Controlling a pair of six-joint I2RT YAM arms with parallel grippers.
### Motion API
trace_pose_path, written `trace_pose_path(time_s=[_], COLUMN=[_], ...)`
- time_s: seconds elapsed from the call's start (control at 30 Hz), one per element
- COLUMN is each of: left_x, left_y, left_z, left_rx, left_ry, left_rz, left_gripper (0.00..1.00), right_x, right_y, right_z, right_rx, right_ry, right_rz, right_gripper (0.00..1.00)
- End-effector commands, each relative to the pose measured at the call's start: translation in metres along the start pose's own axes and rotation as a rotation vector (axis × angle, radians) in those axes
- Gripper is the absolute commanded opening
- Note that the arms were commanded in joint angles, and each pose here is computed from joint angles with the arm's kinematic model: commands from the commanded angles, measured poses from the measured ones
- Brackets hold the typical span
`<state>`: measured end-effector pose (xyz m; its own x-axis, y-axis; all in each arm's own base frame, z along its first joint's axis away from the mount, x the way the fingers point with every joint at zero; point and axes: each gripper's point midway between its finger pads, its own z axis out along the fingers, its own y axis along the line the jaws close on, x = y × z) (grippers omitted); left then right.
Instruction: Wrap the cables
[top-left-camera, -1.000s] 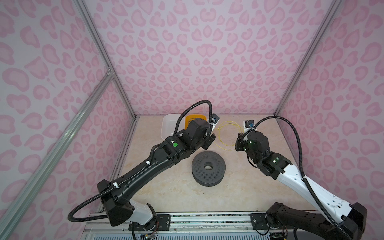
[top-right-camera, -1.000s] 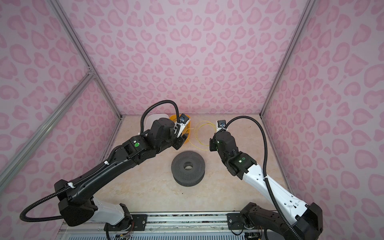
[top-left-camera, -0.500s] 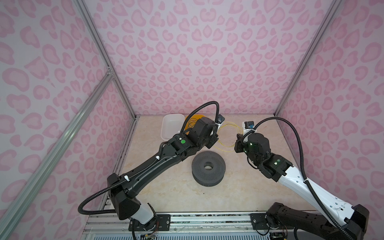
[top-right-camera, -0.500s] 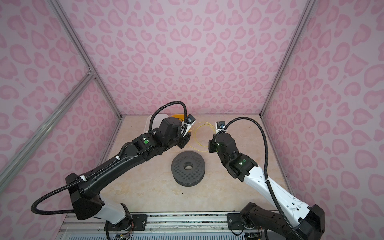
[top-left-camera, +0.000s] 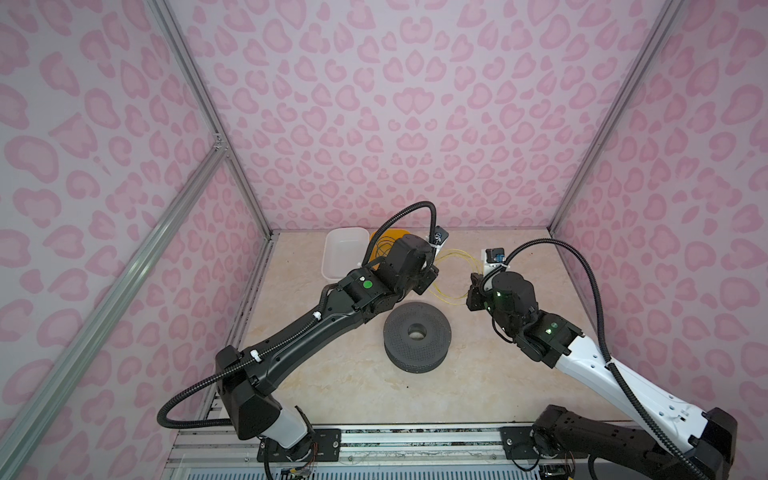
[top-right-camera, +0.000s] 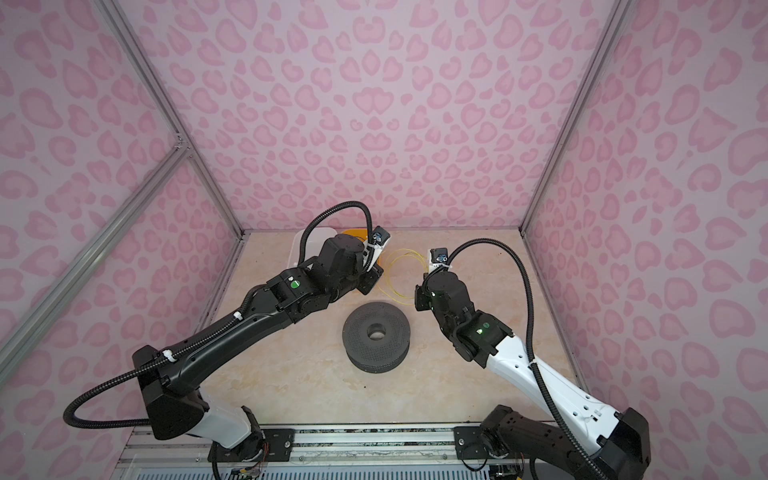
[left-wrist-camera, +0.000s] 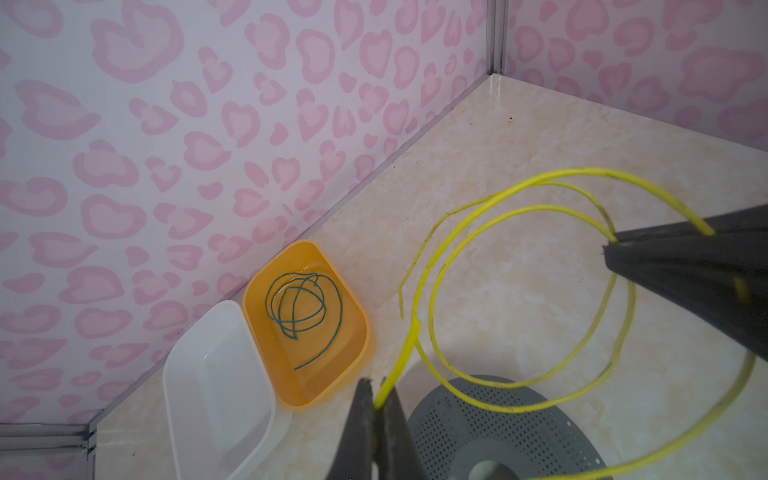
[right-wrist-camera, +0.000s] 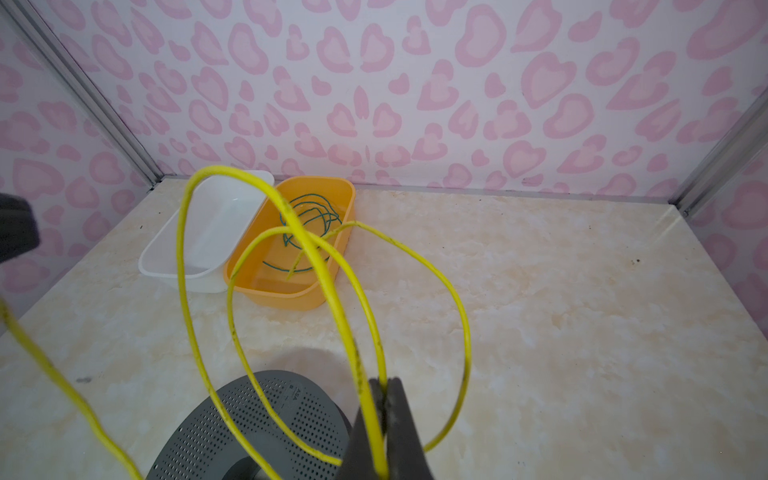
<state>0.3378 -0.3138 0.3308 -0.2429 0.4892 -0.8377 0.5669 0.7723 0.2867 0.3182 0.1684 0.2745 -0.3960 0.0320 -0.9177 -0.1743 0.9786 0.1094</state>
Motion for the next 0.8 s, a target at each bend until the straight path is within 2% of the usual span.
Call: trace_pose_path(time_s=[0.0,0.23,0.4,0.53,0.77], left_x=[-0.018,-0.029,-0.021,-0.018,-0.003], left_y=[0.018,0.055,0.069,0.073,0.084], left_z=[-0.008,-0.021,-0.022,-0.024,-0.031], left_rx=[-0.021,0.054,0.081,0.097,0.082], left_ry=[-0.099,-0.299,-0.392,-0.444,-0.500], left_rz=[-0.138,-0.504,-0.722,-0.838,-1.005], left_gripper=[0.03,0.04,0.04,0.03,0.05], right_x=[-0.003,-0.005,-0.017,-0.024,-0.031], right_y=[-0.005,-0.022,-0.021,-0.024,-0.028], right_z=[0.001,-0.002,-0.002,0.000,-0.001], right_rx=[0.026,0.072,0.037,0.036,0.057], right_ry=[-0.033,-0.174,-0.277,-0.344,-0.368], right_rz=[0.040,0.259,0.435,0.546,0.610], right_gripper=[0.00,0.00,0.00,0.00,0.00])
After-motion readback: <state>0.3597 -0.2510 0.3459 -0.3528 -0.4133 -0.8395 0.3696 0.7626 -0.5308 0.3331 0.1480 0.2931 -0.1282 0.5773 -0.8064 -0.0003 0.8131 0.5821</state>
